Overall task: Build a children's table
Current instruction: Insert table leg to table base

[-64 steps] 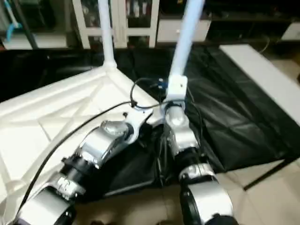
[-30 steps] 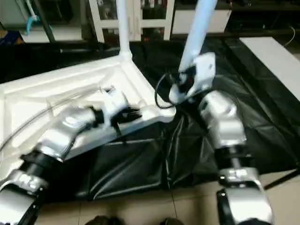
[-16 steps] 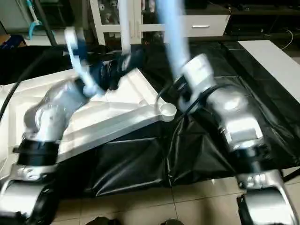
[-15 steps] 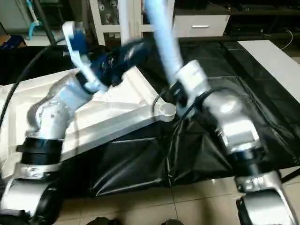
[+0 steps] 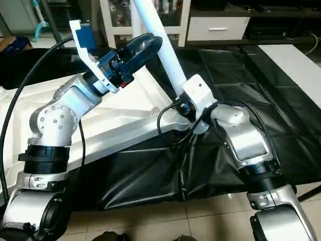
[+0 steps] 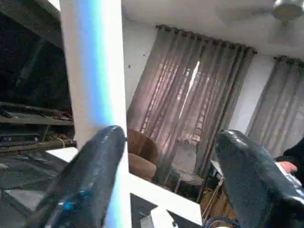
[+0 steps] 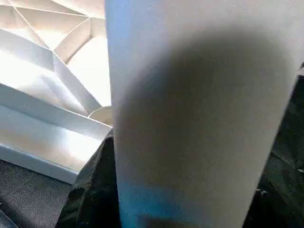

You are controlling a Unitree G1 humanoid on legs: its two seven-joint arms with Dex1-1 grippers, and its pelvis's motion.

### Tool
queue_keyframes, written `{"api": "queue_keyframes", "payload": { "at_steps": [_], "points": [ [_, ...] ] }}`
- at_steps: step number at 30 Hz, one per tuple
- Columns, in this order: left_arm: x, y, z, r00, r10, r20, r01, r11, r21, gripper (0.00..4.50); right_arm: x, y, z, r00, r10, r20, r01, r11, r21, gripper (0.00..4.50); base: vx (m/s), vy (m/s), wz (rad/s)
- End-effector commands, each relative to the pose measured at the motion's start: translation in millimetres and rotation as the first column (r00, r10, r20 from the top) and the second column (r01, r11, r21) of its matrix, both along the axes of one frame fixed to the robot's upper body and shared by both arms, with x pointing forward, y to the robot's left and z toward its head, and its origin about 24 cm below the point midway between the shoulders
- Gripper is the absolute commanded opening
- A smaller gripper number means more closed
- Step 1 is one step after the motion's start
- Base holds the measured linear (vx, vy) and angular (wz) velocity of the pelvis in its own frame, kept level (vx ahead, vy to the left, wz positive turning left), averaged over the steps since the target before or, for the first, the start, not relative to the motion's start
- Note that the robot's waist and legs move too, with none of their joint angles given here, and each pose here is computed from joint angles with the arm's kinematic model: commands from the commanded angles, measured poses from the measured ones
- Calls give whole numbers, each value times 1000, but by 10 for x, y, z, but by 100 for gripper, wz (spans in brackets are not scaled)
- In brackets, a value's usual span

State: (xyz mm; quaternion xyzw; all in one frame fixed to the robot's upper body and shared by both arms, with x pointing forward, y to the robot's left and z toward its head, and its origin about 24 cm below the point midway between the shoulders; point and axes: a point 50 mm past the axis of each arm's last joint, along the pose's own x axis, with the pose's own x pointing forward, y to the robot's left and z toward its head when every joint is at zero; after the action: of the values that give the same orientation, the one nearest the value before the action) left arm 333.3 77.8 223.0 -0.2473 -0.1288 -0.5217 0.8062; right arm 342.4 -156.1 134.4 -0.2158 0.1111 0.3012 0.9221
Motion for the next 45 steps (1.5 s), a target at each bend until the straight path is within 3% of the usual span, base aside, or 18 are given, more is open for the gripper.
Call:
{"api": "queue_keyframes", "payload": {
  "at_steps": [1,3,9,20,25,30,35,45],
  "points": [
    [79,4,44,997,74,-12,-74,997,7,393,-37,118,98,996,70,50,-69,997,-32,183,0,0,0],
    [165,39,21,985,171,-28,-170,985,40,406,-40,137,99,996,64,62,-62,998,-31,183,0,0,0],
    [198,81,4,979,193,-62,-192,981,17,450,24,78,211,991,-7,134,8,1000,-14,183,0,0,0],
    [164,65,92,989,132,-72,-137,988,-73,450,-15,112,135,993,26,114,-22,999,-44,183,0,0,0],
    [77,70,189,998,34,-51,-42,988,-151,450,-54,110,49,995,53,82,-46,995,-89,183,0,0,0],
    [74,66,177,998,27,-55,-34,989,-141,450,-59,118,46,995,59,81,-52,994,-92,183,0,0,0],
    [207,98,83,982,109,-153,-122,990,-76,450,-38,118,70,993,67,94,-56,992,-113,183,0,0,0],
    [223,103,58,980,112,-163,-123,991,-59,450,-46,133,64,992,93,90,-80,988,-131,183,0,0,0]
  ]
}}
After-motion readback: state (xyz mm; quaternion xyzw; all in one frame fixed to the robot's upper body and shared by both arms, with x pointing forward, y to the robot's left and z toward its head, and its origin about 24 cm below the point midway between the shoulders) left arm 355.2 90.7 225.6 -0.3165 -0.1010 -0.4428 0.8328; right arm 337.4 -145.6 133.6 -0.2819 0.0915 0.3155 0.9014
